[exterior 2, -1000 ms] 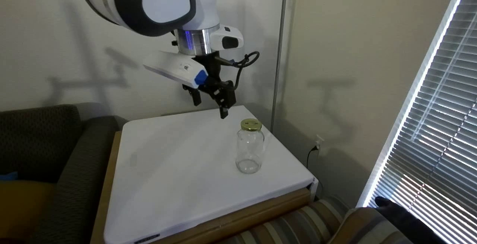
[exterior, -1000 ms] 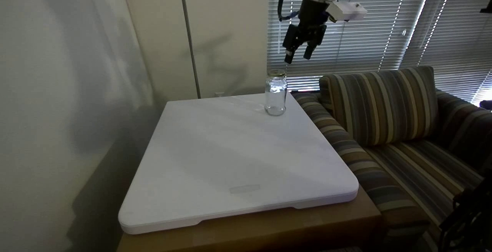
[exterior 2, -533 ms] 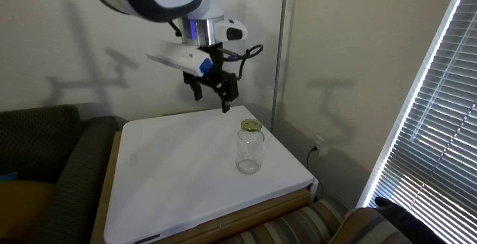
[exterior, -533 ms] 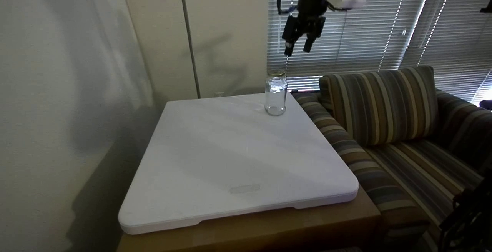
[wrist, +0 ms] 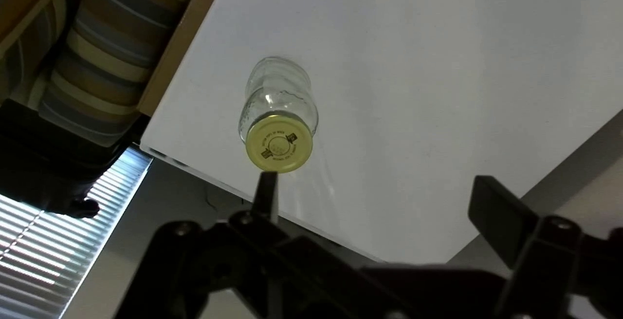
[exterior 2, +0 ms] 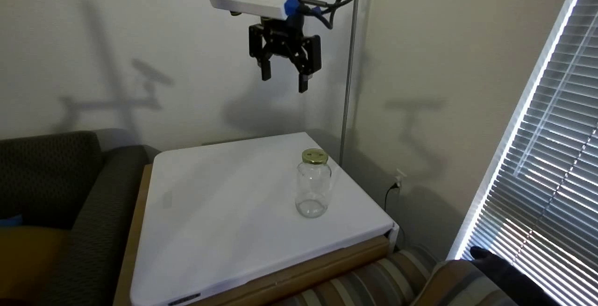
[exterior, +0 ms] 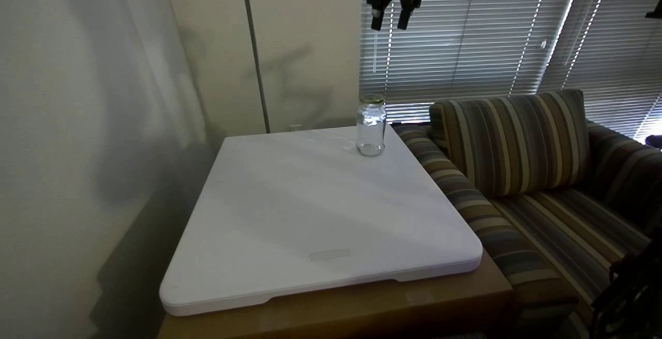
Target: Remove the lid from the glass jar
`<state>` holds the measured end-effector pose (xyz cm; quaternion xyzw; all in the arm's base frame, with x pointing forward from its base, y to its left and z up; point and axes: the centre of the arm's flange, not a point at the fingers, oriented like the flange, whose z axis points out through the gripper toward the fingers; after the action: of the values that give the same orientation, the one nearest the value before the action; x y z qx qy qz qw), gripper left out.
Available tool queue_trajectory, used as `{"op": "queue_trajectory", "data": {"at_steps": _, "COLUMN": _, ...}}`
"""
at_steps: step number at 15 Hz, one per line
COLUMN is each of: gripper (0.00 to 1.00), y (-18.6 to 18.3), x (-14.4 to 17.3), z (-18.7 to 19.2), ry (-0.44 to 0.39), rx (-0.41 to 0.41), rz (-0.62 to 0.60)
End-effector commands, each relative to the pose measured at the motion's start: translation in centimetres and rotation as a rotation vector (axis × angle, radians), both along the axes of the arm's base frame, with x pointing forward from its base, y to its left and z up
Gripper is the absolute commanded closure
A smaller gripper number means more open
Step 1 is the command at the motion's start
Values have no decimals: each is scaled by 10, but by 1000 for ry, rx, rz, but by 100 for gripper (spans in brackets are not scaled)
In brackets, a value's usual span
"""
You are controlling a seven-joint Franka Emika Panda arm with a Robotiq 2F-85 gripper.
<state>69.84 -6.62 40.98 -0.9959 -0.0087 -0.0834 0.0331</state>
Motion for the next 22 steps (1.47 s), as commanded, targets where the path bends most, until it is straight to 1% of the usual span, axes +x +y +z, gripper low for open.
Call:
{"op": "queue_trajectory", "data": {"at_steps": 1, "gripper": 0, "y": 3, "x": 8, "z": -3, "ry": 25, "rx": 3, "rz": 0}}
{"op": "queue_trajectory", "data": {"at_steps": 3, "gripper": 0, "y": 4, "x": 18, "z": -13, "ry": 45, "rx": 13, "rz": -12}}
{"op": "queue_trajectory", "data": {"at_steps": 6, "gripper": 0, "y": 6, "x": 25, "z": -25, "ry": 62, "rx": 21, "rz": -15}}
{"op": "queue_trajectory", "data": {"at_steps": 12, "gripper": 0, "y": -6, "x": 40, "z": -50, "ry": 78, "rx": 39, "rz": -30}}
{"op": "queue_trajectory", "data": {"at_steps": 14, "gripper": 0, "y": -12, "x": 45, "z": -57, "ry": 70, "rx": 46, "rz": -38}}
{"op": "queue_trajectory", "data": {"at_steps": 15, "gripper": 0, "y": -2, "x": 29, "z": -54, "ry": 60, "rx": 21, "rz": -28}}
{"op": "queue_trajectory", "data": {"at_steps": 19, "gripper": 0, "y": -7, "x": 35, "z": -59, "ry": 57, "rx": 22, "rz": -35}}
{"op": "queue_trajectory", "data": {"at_steps": 20, "gripper": 0, "y": 2, "x": 30, "z": -49, "ry": 25, "rx": 44, "rz": -19}}
{"op": "queue_trajectory", "data": {"at_steps": 22, "gripper": 0, "y": 15, "x": 25, "z": -41, "ry": -5, "rx": 42, "rz": 8}}
